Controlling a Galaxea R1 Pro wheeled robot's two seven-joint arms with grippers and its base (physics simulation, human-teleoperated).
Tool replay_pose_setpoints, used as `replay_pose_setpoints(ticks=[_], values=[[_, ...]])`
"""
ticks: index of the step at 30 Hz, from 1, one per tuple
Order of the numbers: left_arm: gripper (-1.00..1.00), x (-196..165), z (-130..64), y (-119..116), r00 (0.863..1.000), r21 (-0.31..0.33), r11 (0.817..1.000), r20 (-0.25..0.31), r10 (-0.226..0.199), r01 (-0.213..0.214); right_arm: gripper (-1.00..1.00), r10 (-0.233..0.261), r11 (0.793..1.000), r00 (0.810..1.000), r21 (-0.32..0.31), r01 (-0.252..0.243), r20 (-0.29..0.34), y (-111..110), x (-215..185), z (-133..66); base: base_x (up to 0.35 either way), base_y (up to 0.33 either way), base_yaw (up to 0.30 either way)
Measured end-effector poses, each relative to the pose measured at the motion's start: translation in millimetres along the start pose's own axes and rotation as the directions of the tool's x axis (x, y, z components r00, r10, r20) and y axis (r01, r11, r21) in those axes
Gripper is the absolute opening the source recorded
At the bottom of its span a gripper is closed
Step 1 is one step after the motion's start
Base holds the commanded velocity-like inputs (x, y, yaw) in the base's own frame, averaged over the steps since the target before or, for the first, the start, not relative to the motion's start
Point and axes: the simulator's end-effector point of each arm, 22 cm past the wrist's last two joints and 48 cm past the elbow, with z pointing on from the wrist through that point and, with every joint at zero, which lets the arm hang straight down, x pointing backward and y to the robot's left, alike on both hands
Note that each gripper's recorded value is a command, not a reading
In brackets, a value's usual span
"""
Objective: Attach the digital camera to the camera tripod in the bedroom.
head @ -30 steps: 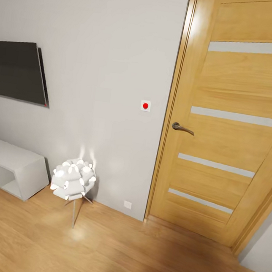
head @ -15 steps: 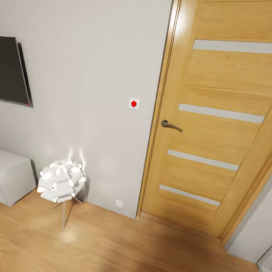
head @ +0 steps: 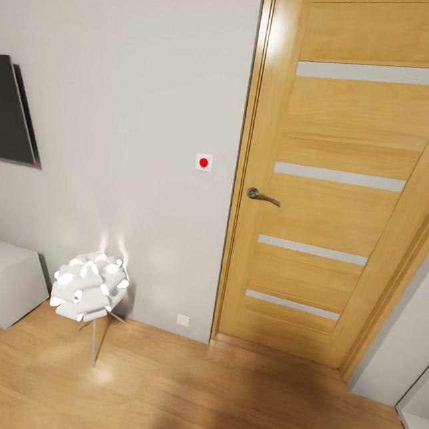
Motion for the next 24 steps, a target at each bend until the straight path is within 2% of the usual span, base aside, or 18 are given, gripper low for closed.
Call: replay_pose_setpoints(ticks=[4,6,9,10,13,14,17,18,20,21,22,24], values=[[1.0,-35,-2.0,-2,0.999,0.002,1.0,0.049,-0.001,0.001,1.0,-0.004,1.0,0.999,0.0,0.004,0.045,0,-22,0.7,0.0,0.0,-0.001],[1.0,-66,-7.3,-4,0.999,0.006,1.0,0.054,-0.002,0.001,1.0,-0.01,1.0,0.99,0.001,0.01,0.144,0,-69,-1.0,0.0,0.0,0.0],[1.0,-91,-14.9,-5,0.999,0.008,1.0,0.053,-0.001,0.001,1.0,-0.013,1.0,0.974,0.004,0.013,0.228,-1,-111,-6.5,0.0,0.0,0.0],[1.0,-109,-21.6,-6,0.998,0.01,1.0,0.057,-0.001,0.0,1.0,-0.015,1.0,0.958,0.006,0.014,0.286,-1,-139,-12.4,0.0,0.0,0.0],[1.0,-139,-34.4,-7,0.997,0.012,1.0,0.077,-0.001,0.0,1.0,-0.018,1.0,0.926,0.009,0.016,0.378,-2,-185,-25.6,0.0,0.0,0.0],[1.0,-156,-43.3,-8,0.996,0.014,1.0,0.092,-0.001,0.0,1.0,-0.019,1.0,0.9,0.011,0.016,0.435,-2,-213,-36.5,0.0,0.0,0.0],[1.0,-179,-57.4,-11,0.994,0.018,1.0,0.113,-0.002,0.0,1.0,-0.021,1.0,0.853,0.013,0.016,0.521,-2,-257,-57.7,0.0,0.0,0.0],[1.0,-191,-66.2,-12,0.993,0.021,1.0,0.121,-0.002,0.0,1.0,-0.021,1.0,0.822,0.014,0.016,0.569,-1,-284,-73.2,0.0,0.0,0.0],[1.0,-204,-76.0,-13,0.991,0.023,1.0,0.131,-0.003,0.0,1.0,-0.021,1.0,0.791,0.017,0.014,0.612,-2,-309,-90.0,0.0,0.0,0.0],[1.0,-220,-92.1,-15,0.991,0.028,1.0,0.136,-0.003,-0.001,1.0,-0.02,1.0,0.754,0.025,0.005,0.657,-4,-341,-114.8,0.0,0.0,0.0],[1.0,-224,-96.2,-15,0.99,0.028,1.0,0.139,-0.003,-0.001,1.0,-0.019,1.0,0.739,0.028,0.001,0.673,-5,-352,-123.9,0.0,0.0,0.0],[1.0,-229,-100.6,-15,0.991,0.029,1.0,0.137,-0.003,0.0,1.0,-0.018,0.999,0.723,0.033,-0.007,0.69,-6,-363,-134.6,0.0,0.0,0.0]])
